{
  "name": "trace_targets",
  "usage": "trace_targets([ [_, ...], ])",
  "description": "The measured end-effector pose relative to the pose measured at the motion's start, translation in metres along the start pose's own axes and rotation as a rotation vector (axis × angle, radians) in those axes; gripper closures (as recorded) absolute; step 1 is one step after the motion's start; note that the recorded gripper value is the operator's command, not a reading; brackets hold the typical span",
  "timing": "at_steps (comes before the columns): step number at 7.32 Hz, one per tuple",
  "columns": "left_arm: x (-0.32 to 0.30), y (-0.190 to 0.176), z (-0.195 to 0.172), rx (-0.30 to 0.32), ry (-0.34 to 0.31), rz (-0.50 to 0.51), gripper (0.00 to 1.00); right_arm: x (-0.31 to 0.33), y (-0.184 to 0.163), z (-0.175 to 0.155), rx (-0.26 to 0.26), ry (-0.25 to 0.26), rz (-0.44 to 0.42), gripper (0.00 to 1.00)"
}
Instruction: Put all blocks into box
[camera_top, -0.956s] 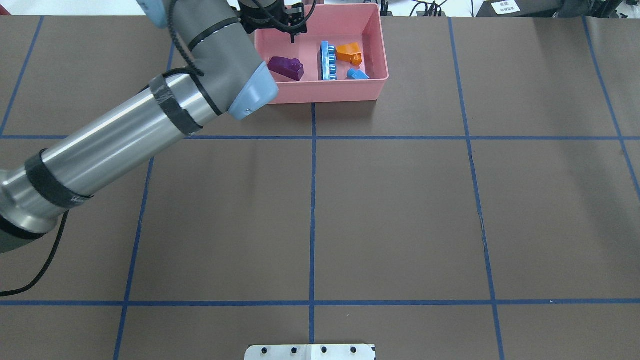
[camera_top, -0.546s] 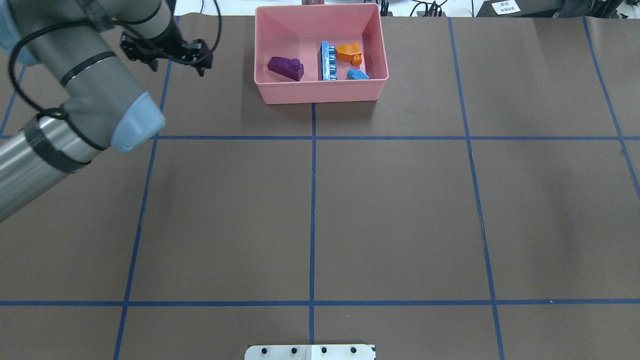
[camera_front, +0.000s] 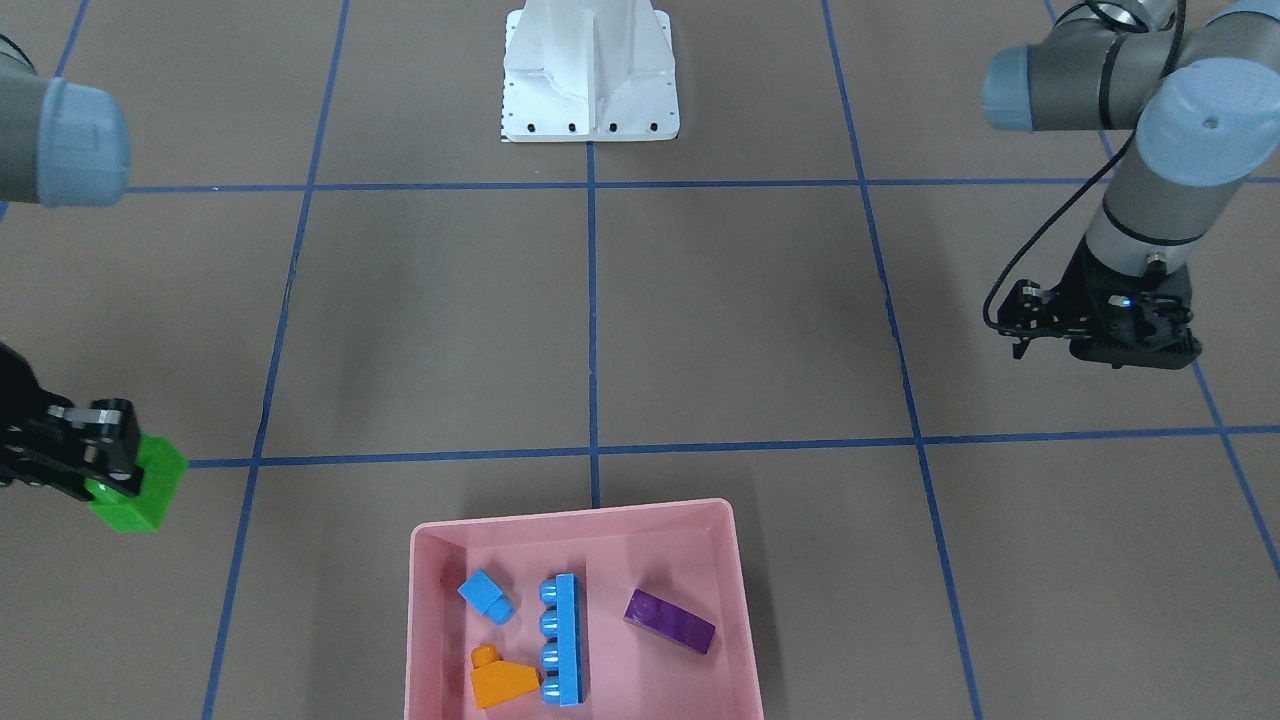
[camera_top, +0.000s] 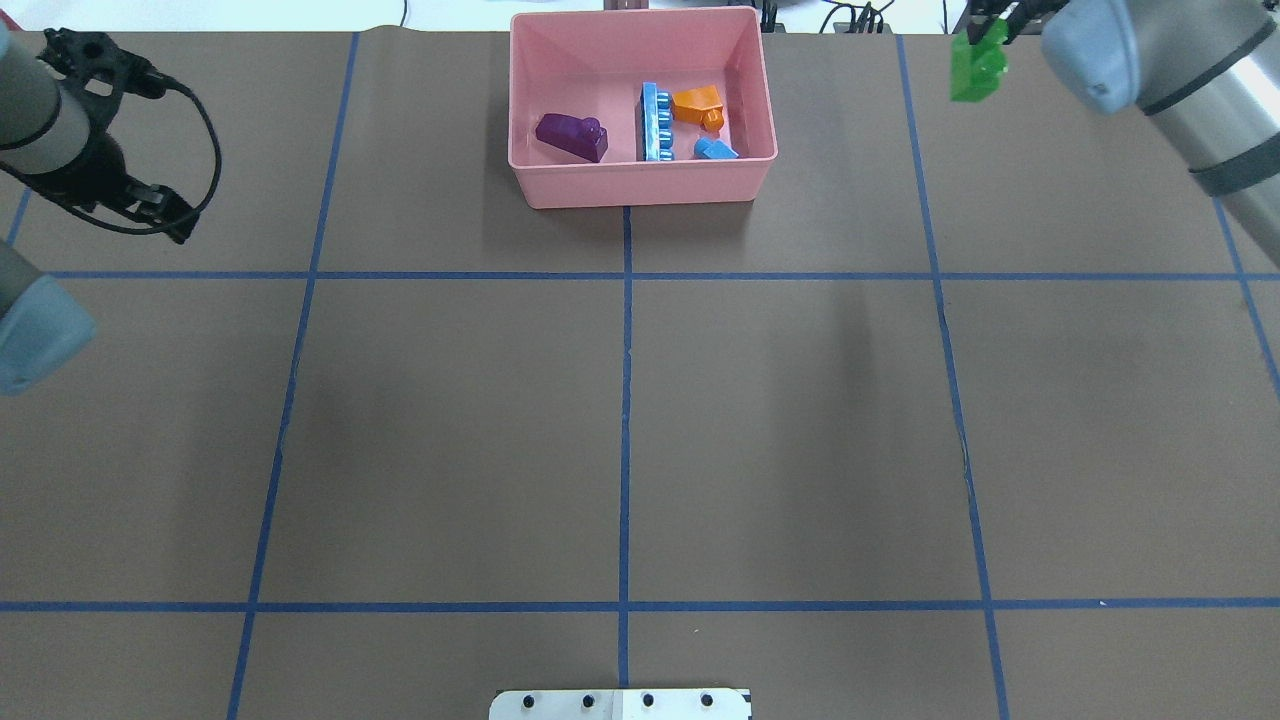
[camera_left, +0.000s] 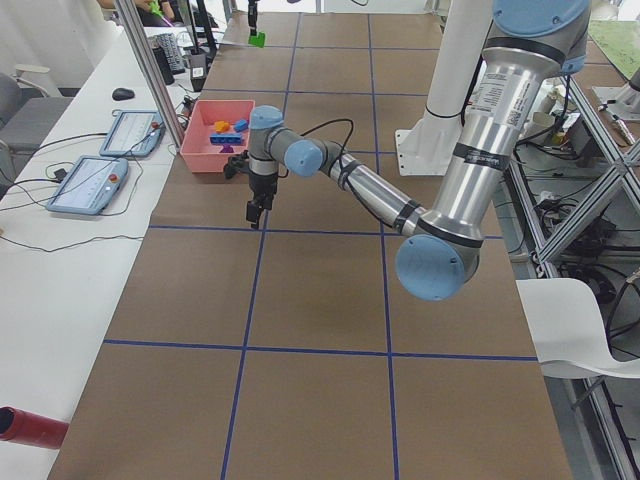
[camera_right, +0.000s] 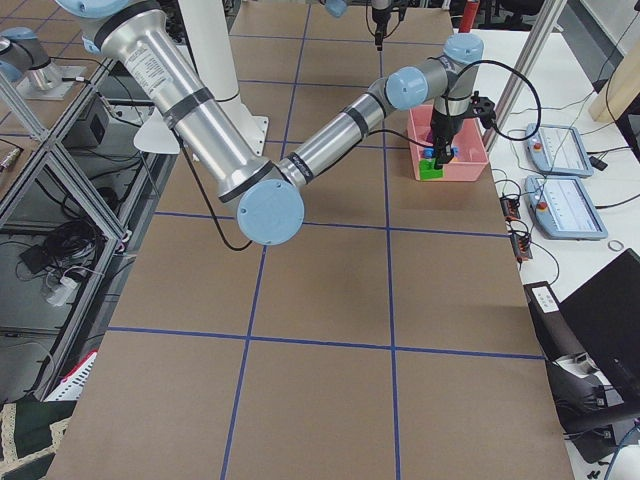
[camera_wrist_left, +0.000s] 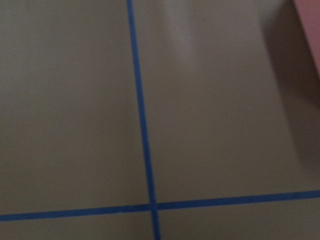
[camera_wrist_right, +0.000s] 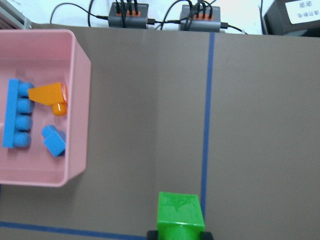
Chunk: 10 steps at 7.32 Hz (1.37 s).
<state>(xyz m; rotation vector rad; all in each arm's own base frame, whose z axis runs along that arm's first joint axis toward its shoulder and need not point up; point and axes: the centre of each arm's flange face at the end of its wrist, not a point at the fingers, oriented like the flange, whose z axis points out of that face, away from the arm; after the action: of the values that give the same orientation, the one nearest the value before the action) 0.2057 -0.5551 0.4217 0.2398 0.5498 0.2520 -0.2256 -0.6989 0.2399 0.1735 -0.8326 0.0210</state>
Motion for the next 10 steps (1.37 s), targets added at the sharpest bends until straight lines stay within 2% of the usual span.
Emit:
trace_targets([
  [1, -0.046, 0.015, 0.006, -0.009, -0.025, 0.062, 0.00, -0.046, -0.015, 0.025, 0.041, -0.022, 0.014, 1.00],
  [3, -0.119, 0.039, 0.019, -0.045, -0.059, 0.161, 0.00, -0.117, -0.033, 0.071, 0.125, -0.022, 0.016, 1.00],
  [4, -0.142, 0.051, 0.030, -0.052, -0.066, 0.178, 0.00, -0.144, -0.039, 0.090, 0.152, -0.021, 0.010, 1.00],
  [5, -0.169, 0.062, 0.043, -0.041, -0.074, 0.179, 0.00, -0.162, -0.041, 0.107, 0.174, -0.029, 0.002, 0.36],
  [6, -0.200, 0.070, 0.054, -0.025, -0.078, 0.189, 0.00, -0.171, -0.042, 0.117, 0.191, -0.042, 0.004, 0.00],
  [8, -0.247, 0.086, 0.061, -0.013, -0.039, 0.196, 0.00, -0.185, -0.044, 0.115, 0.209, -0.067, 0.031, 0.00],
  [10, -0.273, 0.098, 0.056, -0.003, -0.008, 0.159, 0.00, -0.184, -0.049, 0.087, 0.212, -0.059, -0.020, 0.00],
])
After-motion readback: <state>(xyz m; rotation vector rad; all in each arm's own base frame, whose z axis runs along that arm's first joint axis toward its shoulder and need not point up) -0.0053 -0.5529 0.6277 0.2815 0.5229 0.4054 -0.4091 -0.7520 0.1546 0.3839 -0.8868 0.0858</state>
